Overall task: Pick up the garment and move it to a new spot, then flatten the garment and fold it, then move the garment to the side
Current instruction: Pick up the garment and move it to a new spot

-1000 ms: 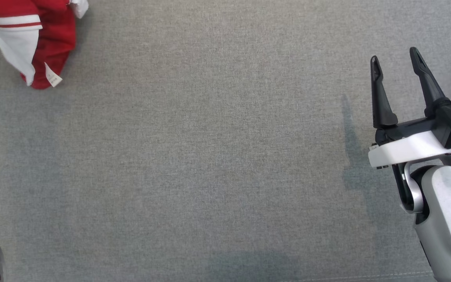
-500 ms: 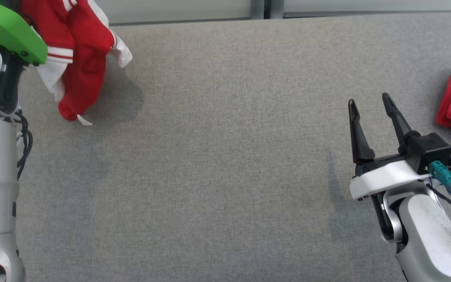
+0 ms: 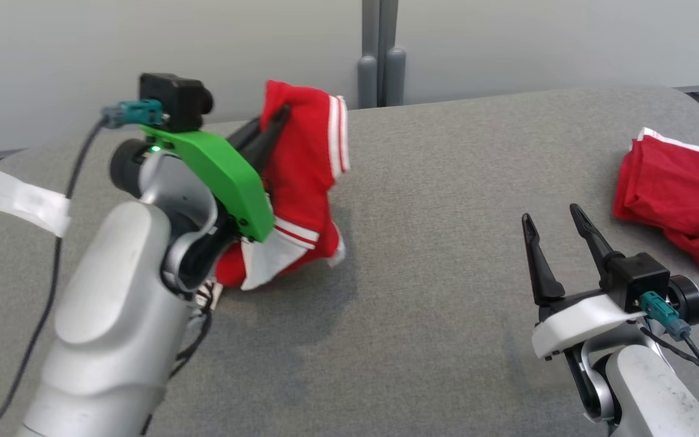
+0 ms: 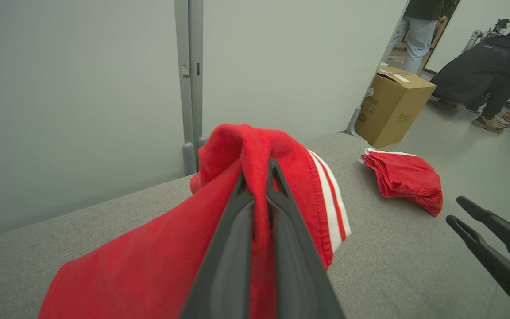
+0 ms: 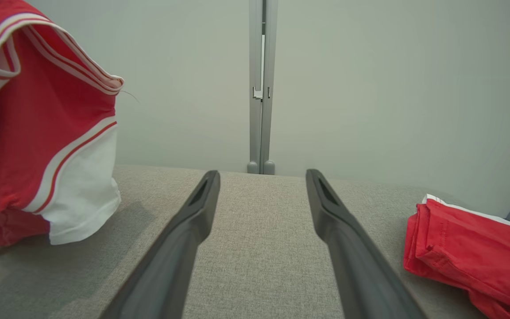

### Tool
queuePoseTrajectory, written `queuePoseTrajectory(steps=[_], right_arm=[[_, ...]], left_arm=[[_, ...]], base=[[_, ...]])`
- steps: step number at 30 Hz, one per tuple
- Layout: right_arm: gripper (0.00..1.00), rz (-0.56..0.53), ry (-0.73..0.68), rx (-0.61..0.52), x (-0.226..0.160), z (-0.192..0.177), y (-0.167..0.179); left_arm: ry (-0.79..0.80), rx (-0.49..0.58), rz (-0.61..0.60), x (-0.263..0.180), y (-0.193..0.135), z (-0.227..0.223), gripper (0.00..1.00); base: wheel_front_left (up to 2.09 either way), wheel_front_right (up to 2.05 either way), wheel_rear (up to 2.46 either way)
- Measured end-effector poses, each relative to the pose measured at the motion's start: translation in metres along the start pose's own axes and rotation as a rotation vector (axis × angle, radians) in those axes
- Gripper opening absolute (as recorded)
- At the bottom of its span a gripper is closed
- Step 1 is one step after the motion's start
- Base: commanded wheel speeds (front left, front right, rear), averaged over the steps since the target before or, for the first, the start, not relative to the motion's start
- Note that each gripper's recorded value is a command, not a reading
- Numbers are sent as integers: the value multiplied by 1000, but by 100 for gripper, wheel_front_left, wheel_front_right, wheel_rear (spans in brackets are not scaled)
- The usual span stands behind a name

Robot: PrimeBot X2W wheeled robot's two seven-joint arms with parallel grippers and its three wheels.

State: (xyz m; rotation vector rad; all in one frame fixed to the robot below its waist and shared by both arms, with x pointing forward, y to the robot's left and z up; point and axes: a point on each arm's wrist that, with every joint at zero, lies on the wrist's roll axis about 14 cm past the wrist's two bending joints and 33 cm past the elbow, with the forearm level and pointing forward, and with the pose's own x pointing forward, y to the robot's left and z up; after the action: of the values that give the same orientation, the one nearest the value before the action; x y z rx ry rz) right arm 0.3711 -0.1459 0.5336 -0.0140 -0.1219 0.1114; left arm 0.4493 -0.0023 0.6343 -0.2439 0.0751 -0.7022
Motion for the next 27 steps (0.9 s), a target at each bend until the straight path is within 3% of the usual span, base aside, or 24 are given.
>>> queuePoseTrajectory(steps=[5, 8, 15, 20, 27], right_arm=[[100, -42, -33, -4, -13, 13, -12], [100, -52, -34, 0, -18, 14, -15], [100, -95, -13, 2, -32, 10, -27], [100, -128, -2, 6, -37, 8, -34], [100, -154, 4, 22, -39, 8, -37]], left_arm=[[62, -114, -207, 11, -86, -32, 0], [109, -146, -239, 10, -101, -52, 0], [200, -214, -227, 16, -104, -101, 0], [237, -196, -194, 30, -102, -125, 0], [149, -140, -182, 72, -105, -108, 0]], base=[[0, 0, 0], [0, 0, 0], [0, 0, 0], [0, 0, 0], [0, 0, 0]])
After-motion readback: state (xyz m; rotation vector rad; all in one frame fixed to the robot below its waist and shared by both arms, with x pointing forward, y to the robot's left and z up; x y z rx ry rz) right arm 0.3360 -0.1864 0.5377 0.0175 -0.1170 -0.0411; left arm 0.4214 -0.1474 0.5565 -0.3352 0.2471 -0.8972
